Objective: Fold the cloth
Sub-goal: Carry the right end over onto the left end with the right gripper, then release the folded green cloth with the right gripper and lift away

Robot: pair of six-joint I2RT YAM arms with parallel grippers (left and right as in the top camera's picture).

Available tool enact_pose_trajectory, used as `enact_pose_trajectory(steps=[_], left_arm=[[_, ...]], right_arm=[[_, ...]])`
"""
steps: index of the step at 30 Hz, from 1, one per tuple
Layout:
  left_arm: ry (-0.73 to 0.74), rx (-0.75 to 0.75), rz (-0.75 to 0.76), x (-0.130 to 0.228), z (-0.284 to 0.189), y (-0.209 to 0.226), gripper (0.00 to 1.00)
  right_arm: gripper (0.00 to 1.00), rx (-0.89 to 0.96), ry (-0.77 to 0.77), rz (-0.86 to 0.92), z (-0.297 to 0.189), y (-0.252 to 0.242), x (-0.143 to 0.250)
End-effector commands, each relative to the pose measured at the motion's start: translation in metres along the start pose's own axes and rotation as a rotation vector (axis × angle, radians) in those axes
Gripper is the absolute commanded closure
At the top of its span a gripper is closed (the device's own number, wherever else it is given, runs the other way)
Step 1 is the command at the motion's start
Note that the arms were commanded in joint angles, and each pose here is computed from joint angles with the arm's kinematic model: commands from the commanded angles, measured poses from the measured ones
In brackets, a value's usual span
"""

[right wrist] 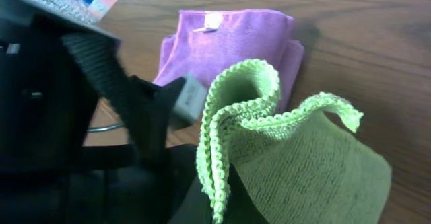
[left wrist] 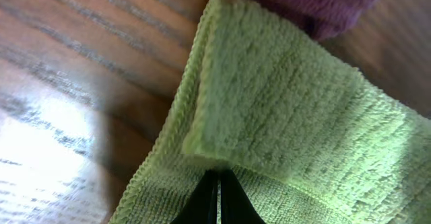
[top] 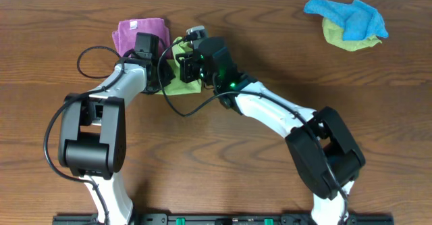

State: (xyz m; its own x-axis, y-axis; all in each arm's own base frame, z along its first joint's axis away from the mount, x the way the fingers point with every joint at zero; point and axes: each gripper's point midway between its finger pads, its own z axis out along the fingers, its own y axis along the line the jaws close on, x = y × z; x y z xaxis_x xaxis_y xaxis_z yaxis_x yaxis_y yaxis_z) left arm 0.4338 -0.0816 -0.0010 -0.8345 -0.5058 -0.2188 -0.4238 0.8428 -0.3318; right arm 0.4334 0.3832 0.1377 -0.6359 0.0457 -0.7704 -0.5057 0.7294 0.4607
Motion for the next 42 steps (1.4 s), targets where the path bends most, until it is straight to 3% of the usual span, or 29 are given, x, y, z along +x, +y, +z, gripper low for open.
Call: enact_pose_trajectory(steps=[1,10,22,42], left_arm=[[0.062,-0.054,-0.029,0.02,0.026,0.017,0.94],[0.06,-0.046,-0.027,0.019,0.023,0.014,0.95],[-0.078,0.01,0.031,-0.022,-0.037,0.006,0.94],[-0.166,-0.013,0.033,-0.043,-0.081,0.019,0.95]], right_arm=[[0.99,-0.02,-0.021,0.018,0.009,0.015,-0.002],[0.99,-0.018,0.0,0.058,0.021,0.013,0.009],[0.99,-0.01,0.016,0.053,0.025,0.009,0.017],[0.99,-0.005,0.063,0.025,0.055,-0.002,0.054]])
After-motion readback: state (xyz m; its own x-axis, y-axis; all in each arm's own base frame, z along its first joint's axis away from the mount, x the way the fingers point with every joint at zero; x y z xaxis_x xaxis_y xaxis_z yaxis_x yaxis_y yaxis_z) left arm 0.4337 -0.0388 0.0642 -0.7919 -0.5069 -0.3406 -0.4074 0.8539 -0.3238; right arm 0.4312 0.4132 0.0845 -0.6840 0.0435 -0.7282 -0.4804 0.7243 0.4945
